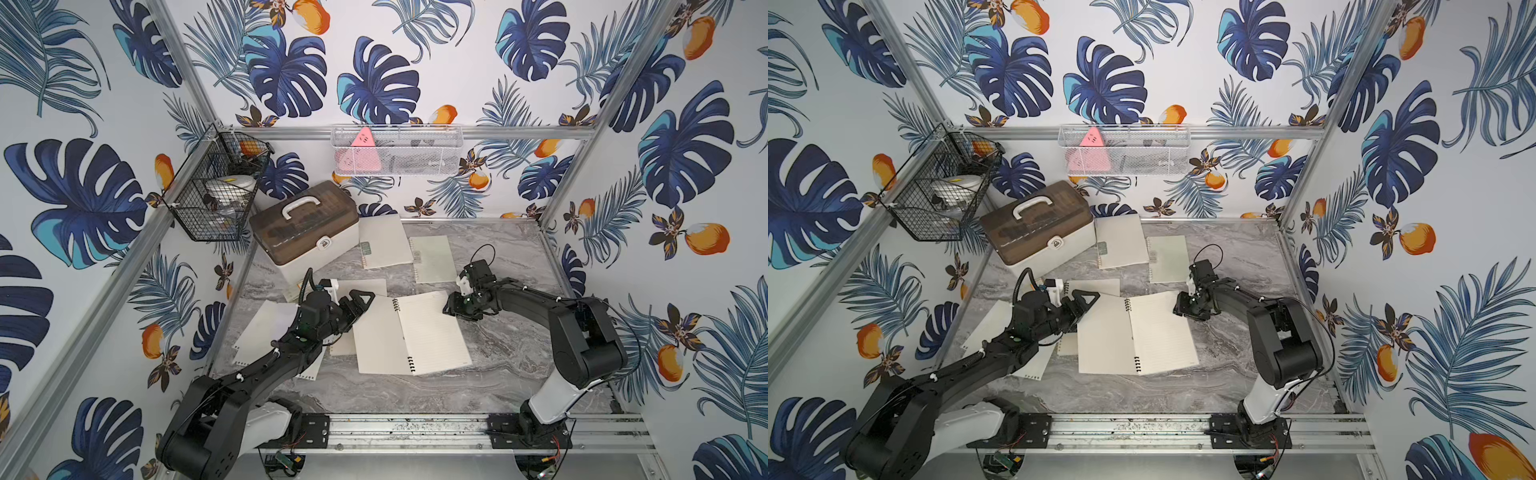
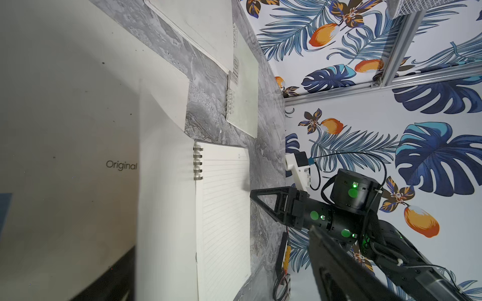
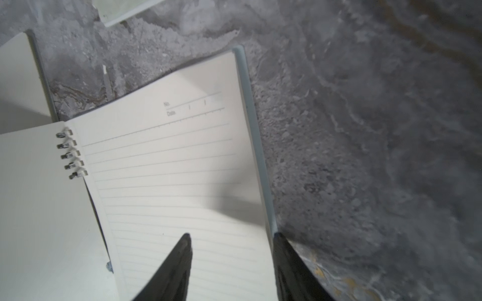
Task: Tear off pages from different notebooks
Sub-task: Open the notebook at the center of the board.
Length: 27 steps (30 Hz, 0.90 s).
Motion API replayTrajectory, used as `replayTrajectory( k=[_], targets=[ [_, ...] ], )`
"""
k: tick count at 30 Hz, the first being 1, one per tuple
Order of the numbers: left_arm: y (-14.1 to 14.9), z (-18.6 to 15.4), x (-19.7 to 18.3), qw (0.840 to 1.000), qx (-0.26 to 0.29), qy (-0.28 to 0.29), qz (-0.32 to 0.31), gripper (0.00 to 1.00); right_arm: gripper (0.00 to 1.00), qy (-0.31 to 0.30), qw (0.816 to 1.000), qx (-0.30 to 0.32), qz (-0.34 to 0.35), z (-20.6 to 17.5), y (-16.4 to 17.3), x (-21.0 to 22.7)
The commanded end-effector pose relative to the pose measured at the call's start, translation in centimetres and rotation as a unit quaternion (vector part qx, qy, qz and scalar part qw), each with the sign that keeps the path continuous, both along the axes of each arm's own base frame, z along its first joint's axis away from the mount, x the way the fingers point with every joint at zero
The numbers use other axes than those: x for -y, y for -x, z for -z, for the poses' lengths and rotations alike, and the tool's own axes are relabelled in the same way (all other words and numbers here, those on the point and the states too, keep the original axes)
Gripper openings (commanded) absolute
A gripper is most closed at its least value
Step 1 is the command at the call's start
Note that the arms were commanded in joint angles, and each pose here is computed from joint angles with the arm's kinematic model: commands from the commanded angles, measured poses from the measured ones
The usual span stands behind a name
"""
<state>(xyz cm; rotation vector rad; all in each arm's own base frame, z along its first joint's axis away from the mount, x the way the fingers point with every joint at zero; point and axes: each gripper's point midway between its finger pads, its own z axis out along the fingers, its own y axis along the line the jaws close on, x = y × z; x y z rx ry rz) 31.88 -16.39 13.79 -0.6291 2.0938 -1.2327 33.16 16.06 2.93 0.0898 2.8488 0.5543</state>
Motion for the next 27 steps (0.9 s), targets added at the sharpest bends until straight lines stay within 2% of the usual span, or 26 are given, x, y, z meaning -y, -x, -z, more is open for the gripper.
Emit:
replayTrajectory(
  k=[1, 11, 16, 20, 27],
  targets=[
    [-0.4, -0.8, 0.3, 1.0, 0.014, 0.002, 0.009, 0.91, 0.52, -0.011, 1.0, 0.012, -0.012, 0.0, -0.2, -0.4],
    [-0.7, -0.4, 0.8, 1.0, 0.008, 0.008, 0.017, 0.91, 0.53, -0.048, 0.998, 0.017, -0.026, -0.6, -0.1, -1.6],
    [-0.8, -0.4, 0.9, 1.0, 0.007, 0.011, 0.019, 0.91, 0.52, -0.046, 0.998, 0.029, -0.029, -1.7, -0.2, -1.5],
    [-1.0, -0.5, 1.0, 1.0, 0.009, 0.015, 0.02, 0.91, 0.52, -0.014, 0.999, 0.033, -0.037, -2.1, 0.0, -1.2],
    [-1.2, -0.5, 1.3, 0.999, 0.009, 0.021, 0.023, 0.9, 0.52, 0.021, 0.999, 0.011, -0.034, -0.2, 0.2, -0.3]
  ],
)
